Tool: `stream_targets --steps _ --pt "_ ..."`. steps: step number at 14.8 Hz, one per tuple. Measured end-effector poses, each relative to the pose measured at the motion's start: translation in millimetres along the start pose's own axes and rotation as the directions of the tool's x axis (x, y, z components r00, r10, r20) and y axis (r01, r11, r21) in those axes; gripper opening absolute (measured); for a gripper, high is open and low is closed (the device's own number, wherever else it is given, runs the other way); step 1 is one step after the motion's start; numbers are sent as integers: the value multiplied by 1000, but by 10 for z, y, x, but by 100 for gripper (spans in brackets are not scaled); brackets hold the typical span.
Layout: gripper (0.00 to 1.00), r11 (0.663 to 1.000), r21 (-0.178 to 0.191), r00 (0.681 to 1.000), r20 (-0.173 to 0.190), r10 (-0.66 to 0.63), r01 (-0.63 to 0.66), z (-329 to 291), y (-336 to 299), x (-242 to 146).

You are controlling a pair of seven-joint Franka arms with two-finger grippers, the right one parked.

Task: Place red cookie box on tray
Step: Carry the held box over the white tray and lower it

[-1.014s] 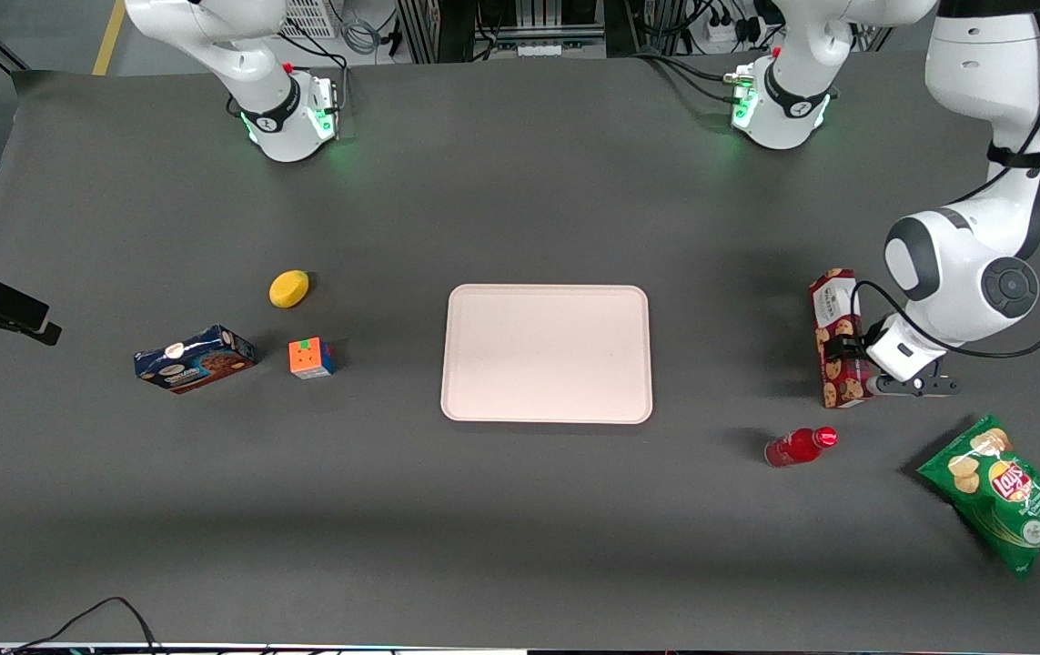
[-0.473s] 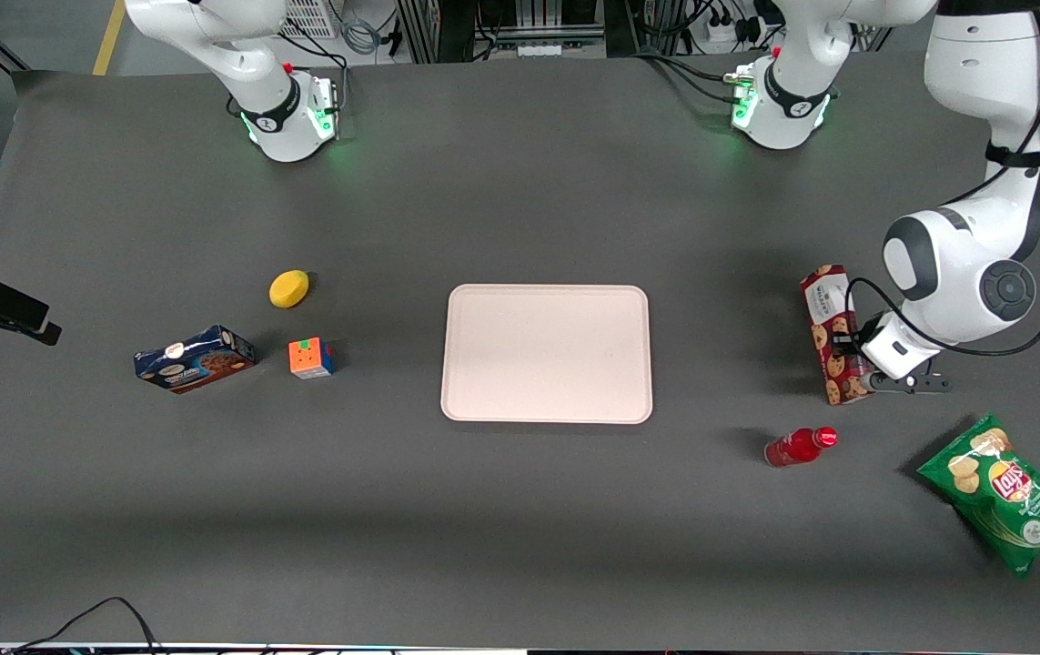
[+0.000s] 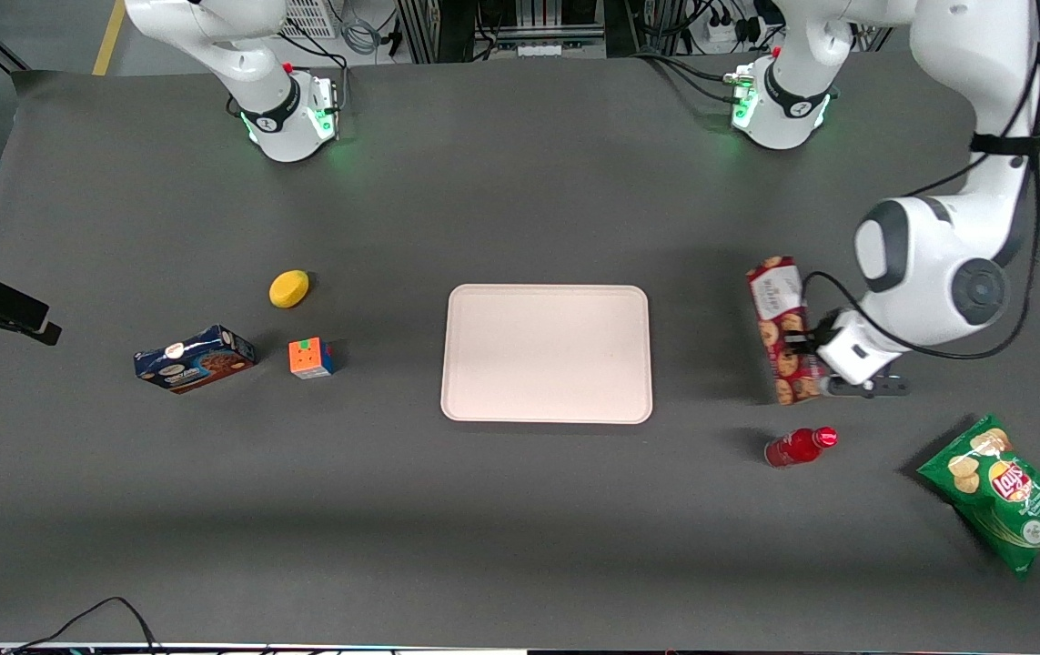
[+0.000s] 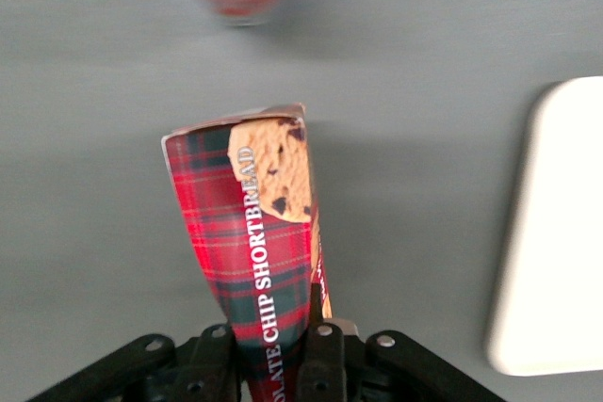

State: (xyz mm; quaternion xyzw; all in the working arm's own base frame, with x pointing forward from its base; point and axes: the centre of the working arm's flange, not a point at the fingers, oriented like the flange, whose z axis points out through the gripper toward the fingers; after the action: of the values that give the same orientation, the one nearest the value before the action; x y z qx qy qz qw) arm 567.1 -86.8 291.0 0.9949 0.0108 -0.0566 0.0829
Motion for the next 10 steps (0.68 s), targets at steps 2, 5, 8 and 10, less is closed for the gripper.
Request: stream_targets --steps 2,5,8,10 --pt "22 1000 -21 1000 -12 -5 4 -65 590 -59" --pt "22 1000 -3 999 -39 29 -29 -104 1356 -142" --pt "22 995 40 992 -84 91 -88 67 1926 -171" --pt "22 990 64 985 -109 133 -127 323 2208 -174"
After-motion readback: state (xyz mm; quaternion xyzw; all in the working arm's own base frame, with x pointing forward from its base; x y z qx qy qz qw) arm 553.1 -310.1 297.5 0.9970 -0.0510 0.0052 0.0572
